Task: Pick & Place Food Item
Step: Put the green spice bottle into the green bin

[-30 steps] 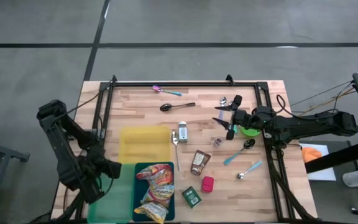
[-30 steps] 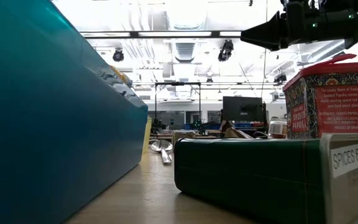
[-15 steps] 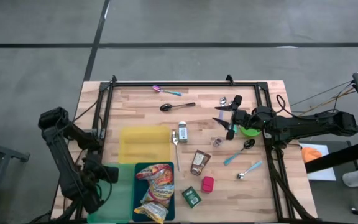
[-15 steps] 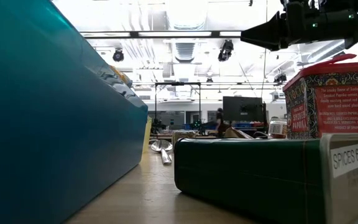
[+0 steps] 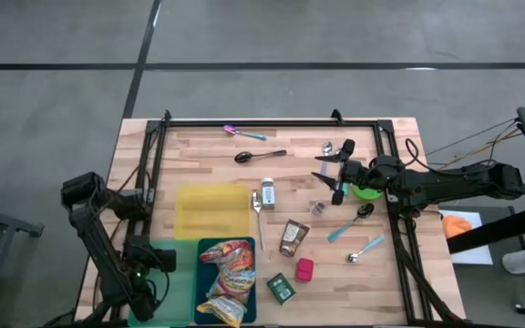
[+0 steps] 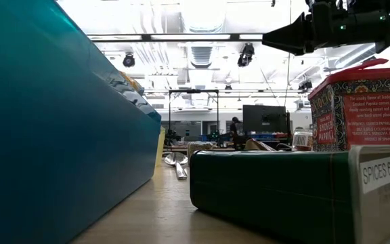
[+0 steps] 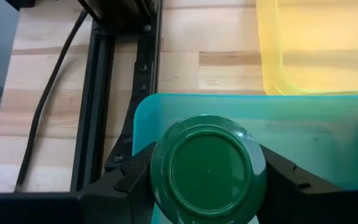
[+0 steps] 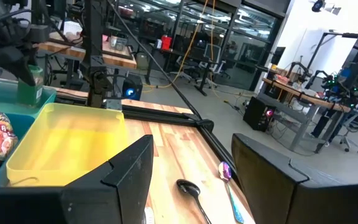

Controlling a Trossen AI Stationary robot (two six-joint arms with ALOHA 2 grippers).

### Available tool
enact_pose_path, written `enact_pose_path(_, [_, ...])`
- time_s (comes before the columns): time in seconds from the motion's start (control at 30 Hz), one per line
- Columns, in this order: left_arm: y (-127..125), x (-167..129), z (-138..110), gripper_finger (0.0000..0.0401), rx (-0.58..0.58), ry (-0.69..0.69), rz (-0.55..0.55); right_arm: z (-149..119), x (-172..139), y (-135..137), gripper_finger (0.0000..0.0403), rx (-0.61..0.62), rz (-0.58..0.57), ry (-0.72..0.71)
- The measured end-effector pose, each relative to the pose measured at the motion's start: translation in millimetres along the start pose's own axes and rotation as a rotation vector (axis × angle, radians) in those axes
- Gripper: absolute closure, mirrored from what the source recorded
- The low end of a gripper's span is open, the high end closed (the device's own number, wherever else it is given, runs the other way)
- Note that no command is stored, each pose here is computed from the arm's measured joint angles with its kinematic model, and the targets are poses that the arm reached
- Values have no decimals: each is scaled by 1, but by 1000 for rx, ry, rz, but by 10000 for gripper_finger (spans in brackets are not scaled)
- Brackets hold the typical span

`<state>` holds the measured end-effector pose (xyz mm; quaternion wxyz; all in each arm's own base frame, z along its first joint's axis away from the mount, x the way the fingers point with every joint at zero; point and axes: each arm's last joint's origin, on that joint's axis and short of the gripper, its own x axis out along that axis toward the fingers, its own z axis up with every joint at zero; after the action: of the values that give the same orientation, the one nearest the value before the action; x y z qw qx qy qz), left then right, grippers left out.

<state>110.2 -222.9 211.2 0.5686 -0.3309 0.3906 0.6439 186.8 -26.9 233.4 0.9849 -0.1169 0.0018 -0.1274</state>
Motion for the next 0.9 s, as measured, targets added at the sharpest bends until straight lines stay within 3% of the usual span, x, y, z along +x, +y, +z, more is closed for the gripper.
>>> enact_pose_path(0.73, [-2, 21, -7, 204, -51, -14, -22, 0, 0, 0, 188, 0, 0, 1])
enact_pose_path(0.9, [-1, 20, -8, 179, -46, 1, -27, 0, 0, 0, 188, 0, 0, 1])
